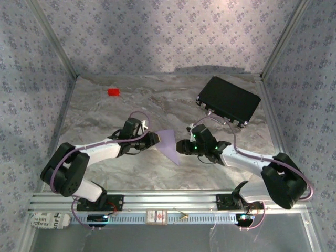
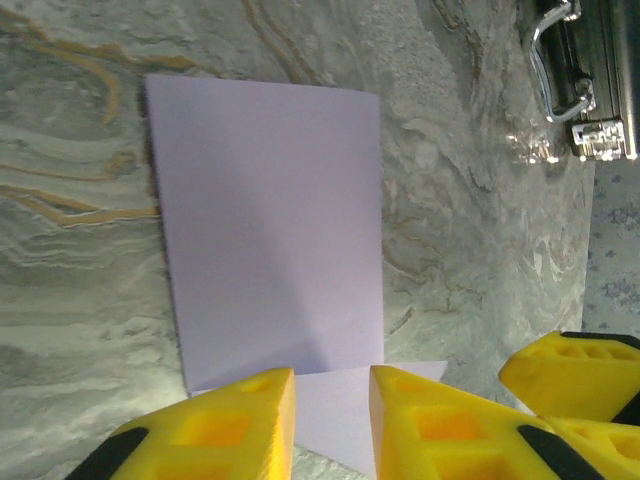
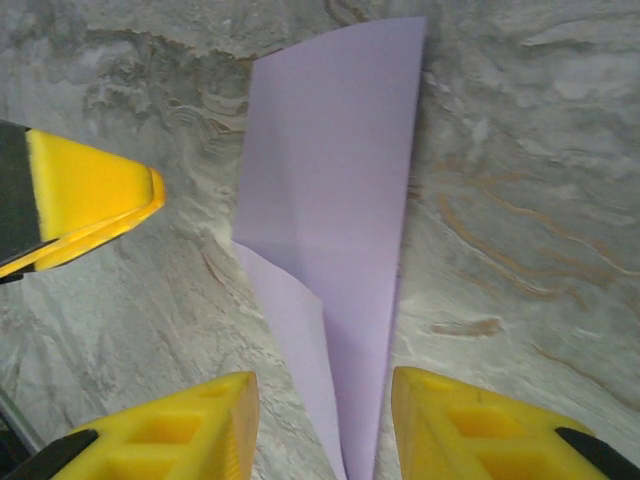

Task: Fold a paper plane with a square sheet of paper (pick it up from the middle)
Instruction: Third fold the triangle at the center of the table.

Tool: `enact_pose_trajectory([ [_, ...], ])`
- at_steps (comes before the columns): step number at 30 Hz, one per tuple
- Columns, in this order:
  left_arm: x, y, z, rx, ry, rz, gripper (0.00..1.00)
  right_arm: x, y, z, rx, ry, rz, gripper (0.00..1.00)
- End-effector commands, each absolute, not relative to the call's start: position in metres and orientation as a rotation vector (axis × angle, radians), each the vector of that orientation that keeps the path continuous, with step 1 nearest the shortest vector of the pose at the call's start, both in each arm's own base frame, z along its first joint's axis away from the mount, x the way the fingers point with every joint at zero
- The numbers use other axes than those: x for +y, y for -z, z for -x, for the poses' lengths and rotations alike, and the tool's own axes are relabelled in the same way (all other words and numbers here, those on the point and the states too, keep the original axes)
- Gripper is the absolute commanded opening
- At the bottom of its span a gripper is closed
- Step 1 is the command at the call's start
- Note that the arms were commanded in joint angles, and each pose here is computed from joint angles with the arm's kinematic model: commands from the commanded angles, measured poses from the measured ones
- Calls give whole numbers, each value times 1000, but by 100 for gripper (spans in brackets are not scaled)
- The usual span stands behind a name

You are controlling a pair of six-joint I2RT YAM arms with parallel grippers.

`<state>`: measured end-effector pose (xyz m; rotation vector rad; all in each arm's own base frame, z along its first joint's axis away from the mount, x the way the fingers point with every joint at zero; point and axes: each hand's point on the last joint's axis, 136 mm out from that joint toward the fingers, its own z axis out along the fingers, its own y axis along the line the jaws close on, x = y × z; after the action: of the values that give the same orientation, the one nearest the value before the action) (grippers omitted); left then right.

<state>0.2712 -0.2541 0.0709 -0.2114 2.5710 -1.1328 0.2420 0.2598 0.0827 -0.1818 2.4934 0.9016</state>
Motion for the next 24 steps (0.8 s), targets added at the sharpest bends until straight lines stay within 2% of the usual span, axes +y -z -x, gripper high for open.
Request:
enact_pose_trajectory([
  [1,-252,-70,-268,2573,1161,198,28,278,-87,-242,2485,-989,245,40],
  [10,-253,-65,-274,2583,1243,233,30,281,-79,-256,2503,-1004,240,41],
  [24,-247,-65,-280,2576,1278,278,34,290,-70,-267,2520,-1079,246,34],
])
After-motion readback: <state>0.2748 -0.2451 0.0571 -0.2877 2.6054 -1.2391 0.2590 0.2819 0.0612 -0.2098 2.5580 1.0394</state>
